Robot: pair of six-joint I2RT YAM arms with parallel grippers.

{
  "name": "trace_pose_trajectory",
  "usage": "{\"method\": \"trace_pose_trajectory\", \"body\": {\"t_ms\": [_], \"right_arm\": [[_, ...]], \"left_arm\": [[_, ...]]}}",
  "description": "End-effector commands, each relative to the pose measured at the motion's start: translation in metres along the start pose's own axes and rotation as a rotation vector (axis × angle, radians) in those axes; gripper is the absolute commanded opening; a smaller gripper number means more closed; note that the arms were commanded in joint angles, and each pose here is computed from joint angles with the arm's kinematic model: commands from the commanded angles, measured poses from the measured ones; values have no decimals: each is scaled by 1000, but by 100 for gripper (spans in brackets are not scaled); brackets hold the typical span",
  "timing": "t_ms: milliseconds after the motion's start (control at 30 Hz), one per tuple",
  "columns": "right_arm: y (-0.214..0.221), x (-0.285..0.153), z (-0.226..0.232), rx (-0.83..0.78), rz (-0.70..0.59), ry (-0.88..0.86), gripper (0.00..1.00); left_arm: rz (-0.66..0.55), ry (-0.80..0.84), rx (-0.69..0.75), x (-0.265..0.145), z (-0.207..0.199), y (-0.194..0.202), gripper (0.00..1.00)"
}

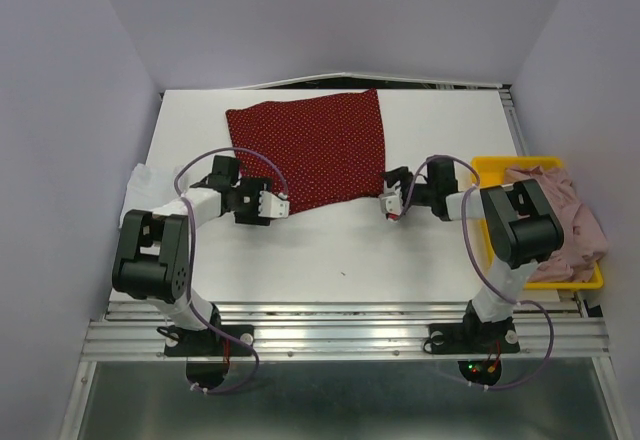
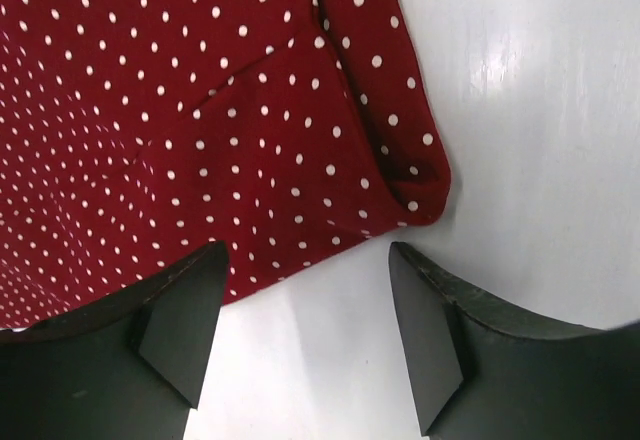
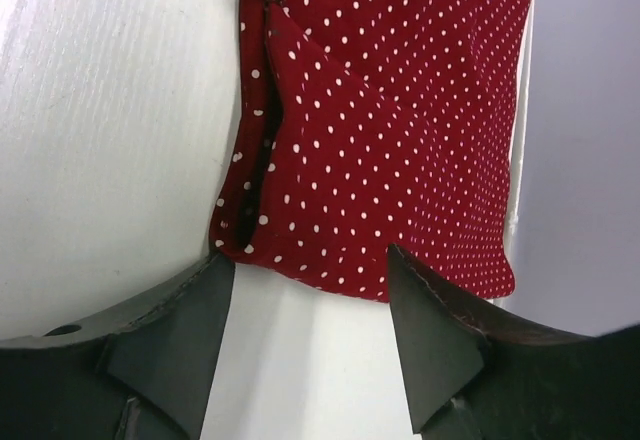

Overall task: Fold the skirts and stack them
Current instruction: Flatten the skirt out

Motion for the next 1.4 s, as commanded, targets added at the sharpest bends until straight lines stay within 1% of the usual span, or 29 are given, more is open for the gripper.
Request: {"method": "trace_pose_trajectory", "body": {"t_ms": [0,33,100,167,200,233,267,300,333,367,400,433,500,533,567,600,633,733,767,900,967,1000,1067,1167,1200,1267,1300,1333,1367], "right_arm": [[-3,12,9,-70,-44,-23,65],[-3,12,9,-71,-45,-30,62],[-1,14,9,-60,-43,-41,52],[-1,14,9,-45,-41,-39,43],[-6,15,5,-17,-51,-30,29],[-7,14,1,-5,-51,-17,20],[-9,13,-4,15,-51,-1,9],[-11,12,-9,78,-49,18,7],[-17,7,-24,86,-55,61,4],[-17,5,-31,171,-42,93,1],[-19,2,-41,205,-36,124,1],[-21,-3,-66,218,-16,184,1],[-24,-6,-89,285,-12,238,1],[-31,-10,-111,273,-21,280,1],[-30,-14,-120,283,-21,302,1],[-33,-15,-128,310,-29,317,1],[-39,-18,-147,302,-41,350,1],[-45,-21,-171,340,-54,390,1],[-49,-24,-188,346,-62,425,1],[-69,-39,-219,327,-95,490,1],[-81,-46,-221,309,-115,486,1],[-81,-46,-212,310,-103,458,1],[-99,-58,-205,276,-117,422,1],[-108,-64,-166,222,-90,297,1],[-109,-66,-155,205,-83,259,1],[-108,-68,-108,166,-50,111,1],[-105,-69,-78,140,-28,11,1],[-103,-69,-49,141,-34,-56,1],[-112,-75,-34,100,-42,-92,6]], "left_arm": [[0,12,66,8,-8,-2,76],[-3,12,78,7,-8,-3,75],[-16,18,106,7,-9,-11,74],[-10,31,117,10,-9,-14,67],[-17,56,127,16,-9,-21,62],[-14,67,127,19,-9,-22,49],[-18,73,83,21,-8,-24,39],[-24,49,47,19,7,-23,29],[-35,42,7,16,13,-22,20],[-70,26,-43,10,28,-26,9],[-77,7,-74,4,36,-23,5],[-72,-26,-116,-5,44,-14,0],[-90,-95,-176,-25,72,-11,0],[-87,-119,-209,-35,79,-4,0],[-104,-127,-231,-42,85,-4,0],[-102,-177,-229,-56,106,-2,0],[-100,-201,-259,-64,113,2,0],[-96,-270,-250,-87,143,3,0],[-89,-301,-258,-96,155,6,0],[-85,-347,-253,-117,171,4,0],[-87,-354,-237,-124,172,-1,0],[-87,-353,-220,-130,168,-6,0],[-88,-321,-178,-134,157,-13,0],[-76,-253,-122,-134,125,-22,0],[-78,-203,-118,-131,109,-24,0],[-80,-140,-66,-126,76,-33,0],[-92,-80,-71,-121,48,-40,0],[-100,-48,-19,-117,35,-47,4],[-92,8,-6,-114,15,-51,13]]}}
Point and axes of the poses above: each gripper's point midway between its finger pads, its own x axis out along the fingers, its own z axis along the line the jaws close on, y = z × x, the point moved 3 cm from there along -x, back along the fingers, and after that the axes turned 14 degrees about x, right-handed, at the moved point
